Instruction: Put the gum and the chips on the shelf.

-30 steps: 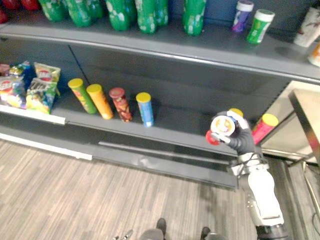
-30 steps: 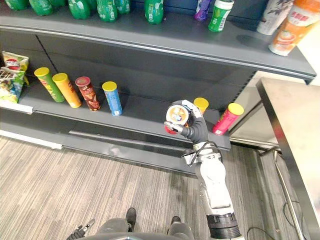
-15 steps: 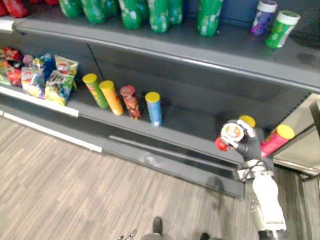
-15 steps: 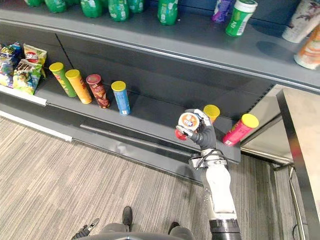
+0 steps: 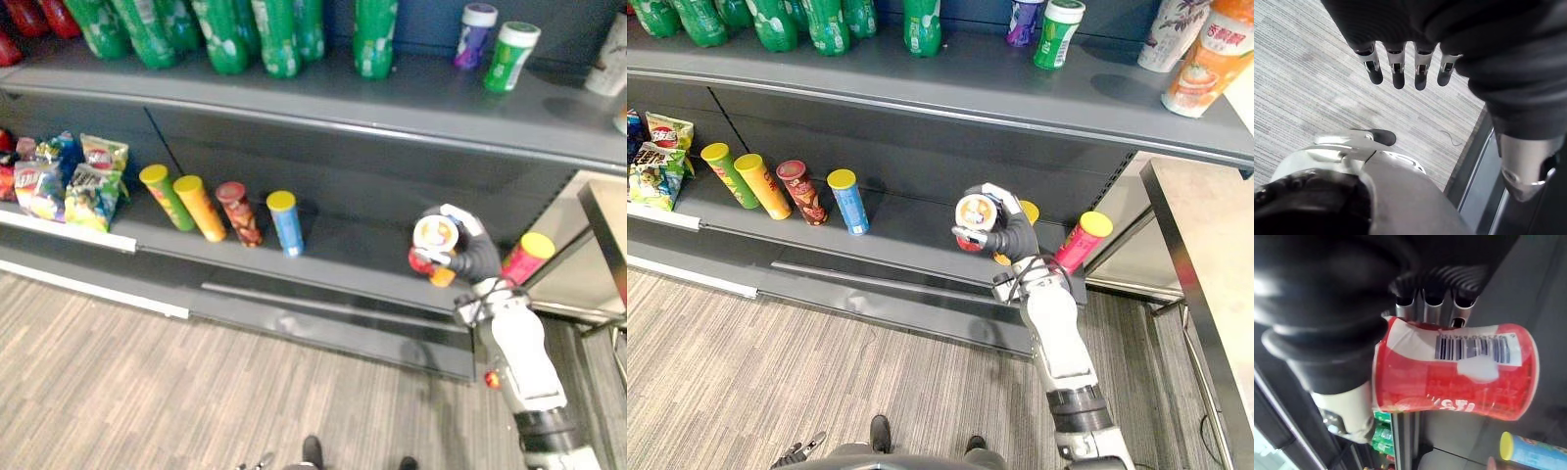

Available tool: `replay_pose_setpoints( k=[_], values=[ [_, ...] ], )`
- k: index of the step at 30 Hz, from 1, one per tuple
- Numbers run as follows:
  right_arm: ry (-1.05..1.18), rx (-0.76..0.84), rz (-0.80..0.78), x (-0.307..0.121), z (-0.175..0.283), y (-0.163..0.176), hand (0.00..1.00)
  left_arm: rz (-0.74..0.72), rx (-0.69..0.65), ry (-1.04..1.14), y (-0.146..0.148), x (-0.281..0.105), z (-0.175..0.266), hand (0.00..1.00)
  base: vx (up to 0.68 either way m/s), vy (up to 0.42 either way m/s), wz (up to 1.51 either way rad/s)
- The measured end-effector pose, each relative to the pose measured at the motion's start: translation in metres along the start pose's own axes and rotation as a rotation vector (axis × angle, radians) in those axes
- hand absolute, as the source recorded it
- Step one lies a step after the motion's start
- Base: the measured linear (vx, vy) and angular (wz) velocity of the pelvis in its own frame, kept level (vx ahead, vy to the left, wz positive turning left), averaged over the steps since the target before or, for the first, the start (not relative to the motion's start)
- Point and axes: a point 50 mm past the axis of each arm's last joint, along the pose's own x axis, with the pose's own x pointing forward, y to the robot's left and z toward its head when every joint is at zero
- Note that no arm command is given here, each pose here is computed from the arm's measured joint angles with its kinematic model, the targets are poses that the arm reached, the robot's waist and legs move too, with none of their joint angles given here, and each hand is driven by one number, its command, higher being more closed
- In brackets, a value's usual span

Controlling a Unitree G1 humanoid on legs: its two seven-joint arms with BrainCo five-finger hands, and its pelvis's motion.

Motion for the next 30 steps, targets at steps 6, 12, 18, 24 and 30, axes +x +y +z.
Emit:
replay_pose_setpoints(
  k=[6,12,18,24,30],
  values=[
    [-0.078,0.038,0.081,0.020,0.016,0.009,1.00,0.000,0.001,0.034,0.002,-0.001,-0.008,0.00,-0.02,-0.009,-0.04],
    [-0.190,0.052,0.185,0.048,0.044,0.023,1.00,0.004,-0.010,0.056,0.004,-0.002,-0.012,0.00,-0.07,-0.014,-0.02],
    [-0.271,-0.006,0.224,0.065,0.067,0.022,1.00,0.013,-0.018,0.064,0.006,-0.003,-0.015,0.00,-0.01,-0.002,0.00],
    [-0.255,-0.029,0.178,0.094,0.072,0.011,1.00,0.021,-0.013,0.069,0.011,-0.004,-0.016,0.00,0.02,-0.001,0.00],
    [-0.155,0.006,0.085,0.124,0.070,-0.017,1.00,0.012,-0.012,0.064,0.010,-0.003,-0.015,0.00,0.00,0.000,0.00]
  ],
)
